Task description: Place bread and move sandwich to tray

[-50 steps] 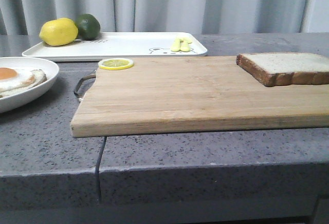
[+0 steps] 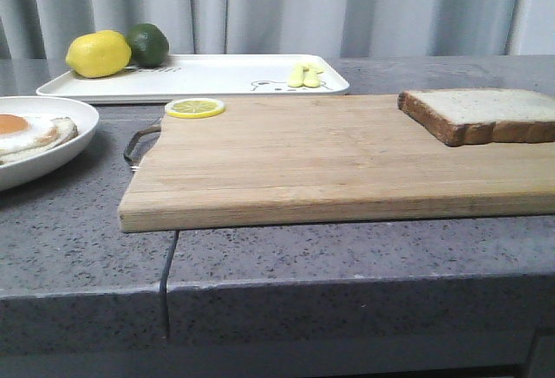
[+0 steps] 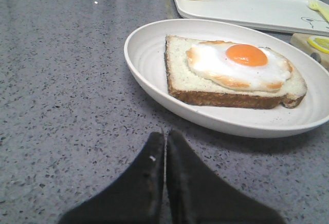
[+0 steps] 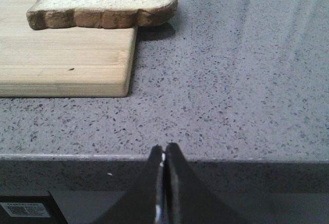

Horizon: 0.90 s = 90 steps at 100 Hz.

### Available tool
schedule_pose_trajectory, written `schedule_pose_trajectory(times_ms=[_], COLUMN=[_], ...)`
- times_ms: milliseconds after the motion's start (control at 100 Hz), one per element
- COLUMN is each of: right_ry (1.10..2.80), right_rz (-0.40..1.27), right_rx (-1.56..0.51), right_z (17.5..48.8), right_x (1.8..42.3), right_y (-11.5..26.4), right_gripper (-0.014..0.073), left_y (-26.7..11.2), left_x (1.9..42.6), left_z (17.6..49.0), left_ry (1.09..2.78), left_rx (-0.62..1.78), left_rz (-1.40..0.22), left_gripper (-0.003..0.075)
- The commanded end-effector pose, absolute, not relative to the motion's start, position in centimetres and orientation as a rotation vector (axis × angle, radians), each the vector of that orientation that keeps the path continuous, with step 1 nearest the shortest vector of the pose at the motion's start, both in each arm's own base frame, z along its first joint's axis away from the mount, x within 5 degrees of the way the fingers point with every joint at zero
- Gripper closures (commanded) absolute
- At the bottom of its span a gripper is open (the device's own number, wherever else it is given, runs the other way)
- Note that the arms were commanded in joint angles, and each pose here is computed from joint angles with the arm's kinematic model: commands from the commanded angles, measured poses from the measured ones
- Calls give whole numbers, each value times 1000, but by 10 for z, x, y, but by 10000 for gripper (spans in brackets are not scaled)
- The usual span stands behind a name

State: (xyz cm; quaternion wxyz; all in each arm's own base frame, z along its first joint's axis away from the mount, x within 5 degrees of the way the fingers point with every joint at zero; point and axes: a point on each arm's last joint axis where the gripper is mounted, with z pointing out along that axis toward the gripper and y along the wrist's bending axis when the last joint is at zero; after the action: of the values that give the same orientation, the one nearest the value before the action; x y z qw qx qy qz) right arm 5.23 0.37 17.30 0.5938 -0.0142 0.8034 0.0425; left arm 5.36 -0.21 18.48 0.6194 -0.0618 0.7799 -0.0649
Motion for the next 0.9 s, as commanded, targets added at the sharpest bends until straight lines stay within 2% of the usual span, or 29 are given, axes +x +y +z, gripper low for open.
schedule_pose_trajectory(times_ms=[0,270,890], right_ry=[1820,1794,1387], right_rz=[91,95,135], right_rx=[-37,-37,-53], right_z=[175,177,214], right_x=[53,53,53], right_y=[3,4,7], right_gripper=[657,657,657], left_y=[-2,-1,1], left_x=[54,54,49], left_z=[190,205,233], left_ry=[1680,1517,1216], left_rx=[-140,-135,-123], left_rz=[-165,-167,-164], left_gripper=[740,740,740])
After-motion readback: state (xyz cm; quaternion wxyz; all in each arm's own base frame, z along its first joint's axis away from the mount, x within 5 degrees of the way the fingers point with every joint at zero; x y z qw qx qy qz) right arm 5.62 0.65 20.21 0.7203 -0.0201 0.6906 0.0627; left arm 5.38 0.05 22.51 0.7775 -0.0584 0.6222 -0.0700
